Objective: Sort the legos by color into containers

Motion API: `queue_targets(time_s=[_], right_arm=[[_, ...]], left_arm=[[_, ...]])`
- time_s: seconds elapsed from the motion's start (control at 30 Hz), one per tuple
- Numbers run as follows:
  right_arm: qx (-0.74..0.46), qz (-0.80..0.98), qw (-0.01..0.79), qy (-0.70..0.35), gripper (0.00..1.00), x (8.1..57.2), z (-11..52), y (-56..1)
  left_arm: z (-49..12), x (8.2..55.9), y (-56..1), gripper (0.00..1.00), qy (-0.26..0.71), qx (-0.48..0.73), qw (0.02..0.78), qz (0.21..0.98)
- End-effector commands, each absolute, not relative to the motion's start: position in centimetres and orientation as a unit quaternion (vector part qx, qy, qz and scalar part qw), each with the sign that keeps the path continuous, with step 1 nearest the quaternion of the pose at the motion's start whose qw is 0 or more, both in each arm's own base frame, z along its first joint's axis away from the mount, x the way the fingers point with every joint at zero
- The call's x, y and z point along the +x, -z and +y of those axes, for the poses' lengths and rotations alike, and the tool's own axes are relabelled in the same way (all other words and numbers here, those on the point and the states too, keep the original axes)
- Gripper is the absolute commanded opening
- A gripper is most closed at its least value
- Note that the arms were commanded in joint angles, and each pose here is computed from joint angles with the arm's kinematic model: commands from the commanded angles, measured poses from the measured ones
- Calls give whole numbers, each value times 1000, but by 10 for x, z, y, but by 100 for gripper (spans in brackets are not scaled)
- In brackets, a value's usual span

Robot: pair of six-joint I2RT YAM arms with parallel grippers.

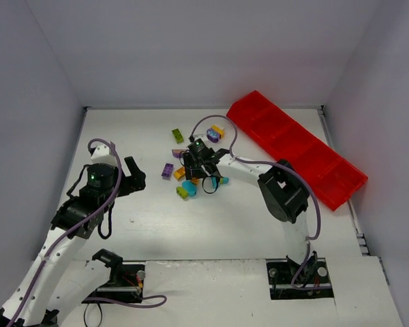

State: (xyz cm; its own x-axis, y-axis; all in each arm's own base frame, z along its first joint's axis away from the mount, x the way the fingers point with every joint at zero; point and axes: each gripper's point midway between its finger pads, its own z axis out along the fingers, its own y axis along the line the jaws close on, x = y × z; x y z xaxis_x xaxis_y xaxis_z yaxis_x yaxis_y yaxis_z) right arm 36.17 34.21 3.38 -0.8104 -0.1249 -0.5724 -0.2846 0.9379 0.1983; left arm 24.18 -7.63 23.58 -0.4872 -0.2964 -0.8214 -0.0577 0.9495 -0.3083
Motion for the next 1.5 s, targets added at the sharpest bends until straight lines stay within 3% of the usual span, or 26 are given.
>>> queue_targets(time_s=[0.0, 0.27, 0.43, 0.53, 0.83, 1.27, 1.37, 1.4, 1.47], right_arm=[[-78, 939, 303, -139, 57, 374, 346, -39], [-74, 946, 286, -135, 42, 366, 344, -27], [-78, 940, 309, -119, 15, 374, 337, -39], [-86, 923, 359, -111, 0, 396, 331, -77], [-45, 882, 467, -48, 0, 483, 247, -162], [32, 852, 521, 43, 3, 583, 106, -179], [44, 852, 520, 49, 9, 596, 86, -174], [46, 853, 518, 50, 22, 600, 83, -169], [50, 854, 514, 58, 29, 604, 74, -163]], left_arm=[[-81, 246, -241, 82, 135, -109, 502, 847], [-84, 246, -237, 82, 137, -106, 495, 851], [-84, 245, -236, 82, 138, -105, 494, 852], [-84, 246, -237, 82, 137, -105, 495, 851], [-85, 246, -233, 82, 138, -103, 493, 853], [-84, 249, -233, 82, 132, -105, 490, 855], [-85, 250, -233, 82, 132, -106, 488, 856], [-85, 250, -232, 82, 132, -106, 487, 857], [-85, 251, -231, 82, 131, -107, 487, 857]])
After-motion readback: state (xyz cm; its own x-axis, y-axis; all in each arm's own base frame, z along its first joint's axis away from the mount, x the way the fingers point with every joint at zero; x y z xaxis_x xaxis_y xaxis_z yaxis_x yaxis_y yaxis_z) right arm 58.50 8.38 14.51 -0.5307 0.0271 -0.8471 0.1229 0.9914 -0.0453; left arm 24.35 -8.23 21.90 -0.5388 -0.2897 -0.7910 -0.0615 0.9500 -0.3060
